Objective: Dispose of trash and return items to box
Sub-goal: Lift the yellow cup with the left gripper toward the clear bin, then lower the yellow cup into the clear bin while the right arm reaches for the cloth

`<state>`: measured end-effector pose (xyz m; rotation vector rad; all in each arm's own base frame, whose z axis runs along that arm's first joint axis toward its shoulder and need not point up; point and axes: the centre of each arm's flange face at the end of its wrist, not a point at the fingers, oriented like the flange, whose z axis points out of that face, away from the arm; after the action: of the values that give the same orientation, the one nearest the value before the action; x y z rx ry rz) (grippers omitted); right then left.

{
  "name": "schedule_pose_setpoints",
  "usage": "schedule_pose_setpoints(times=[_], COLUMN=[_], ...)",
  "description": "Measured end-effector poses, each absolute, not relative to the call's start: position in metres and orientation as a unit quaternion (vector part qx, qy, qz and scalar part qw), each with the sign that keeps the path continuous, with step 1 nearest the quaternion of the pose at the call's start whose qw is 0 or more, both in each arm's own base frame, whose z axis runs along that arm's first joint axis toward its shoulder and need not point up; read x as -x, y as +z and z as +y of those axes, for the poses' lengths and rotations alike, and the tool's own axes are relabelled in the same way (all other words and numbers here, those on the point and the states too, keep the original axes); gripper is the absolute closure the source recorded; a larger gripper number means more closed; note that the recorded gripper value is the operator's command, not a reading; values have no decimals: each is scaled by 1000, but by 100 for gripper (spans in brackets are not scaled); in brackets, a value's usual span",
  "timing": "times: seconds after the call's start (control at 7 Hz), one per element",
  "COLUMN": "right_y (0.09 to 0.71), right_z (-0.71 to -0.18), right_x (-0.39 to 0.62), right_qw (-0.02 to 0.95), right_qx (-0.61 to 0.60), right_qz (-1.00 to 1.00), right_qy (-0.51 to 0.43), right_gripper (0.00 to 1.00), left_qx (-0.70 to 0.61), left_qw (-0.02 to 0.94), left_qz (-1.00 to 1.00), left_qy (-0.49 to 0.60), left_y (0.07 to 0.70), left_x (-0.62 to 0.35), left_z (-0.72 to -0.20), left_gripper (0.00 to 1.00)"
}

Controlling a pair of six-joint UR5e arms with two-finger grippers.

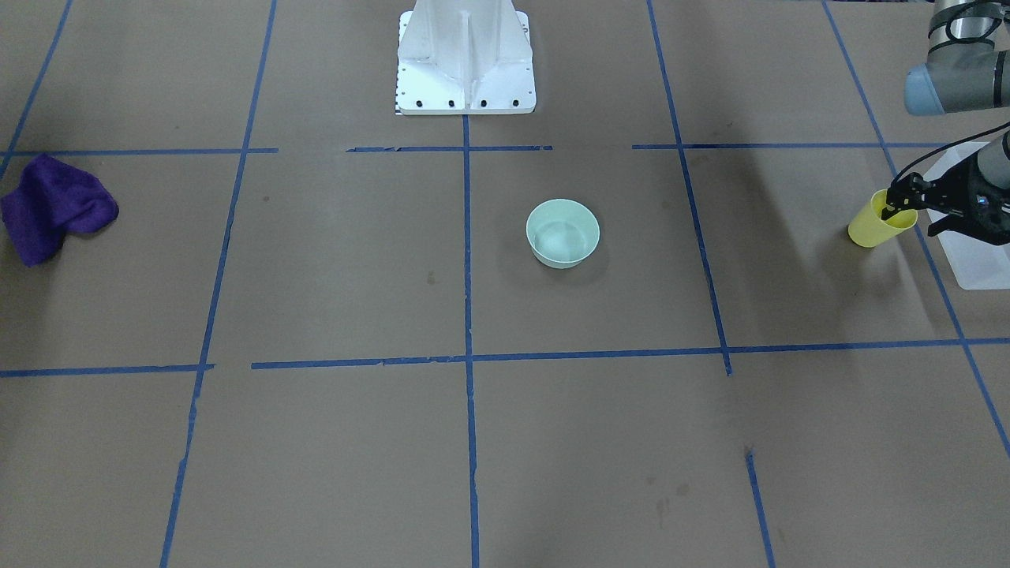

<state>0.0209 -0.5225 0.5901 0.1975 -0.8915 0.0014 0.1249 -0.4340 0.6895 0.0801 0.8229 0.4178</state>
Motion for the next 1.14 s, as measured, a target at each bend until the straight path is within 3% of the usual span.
schedule_pose_setpoints(times=[0.29, 0.71, 1.14], right_y=[591, 585, 567], right_z=[-522, -523, -523], right_x=[-20, -13, 36], right_qw=[896, 886, 881], right_qx=[-93, -90, -80], right_qz=[-435, -454, -464], right_qy=[0, -9, -39], right_gripper=[0, 0, 0], left_qx=[-38, -78, -155], left_qw=[896, 892, 897], left_qz=[399, 421, 390], left_qy=[191, 144, 138], left_y=[684, 599, 602], left_x=[-126, -123, -19], left_z=[-435, -445, -461], left_gripper=[100, 100, 100])
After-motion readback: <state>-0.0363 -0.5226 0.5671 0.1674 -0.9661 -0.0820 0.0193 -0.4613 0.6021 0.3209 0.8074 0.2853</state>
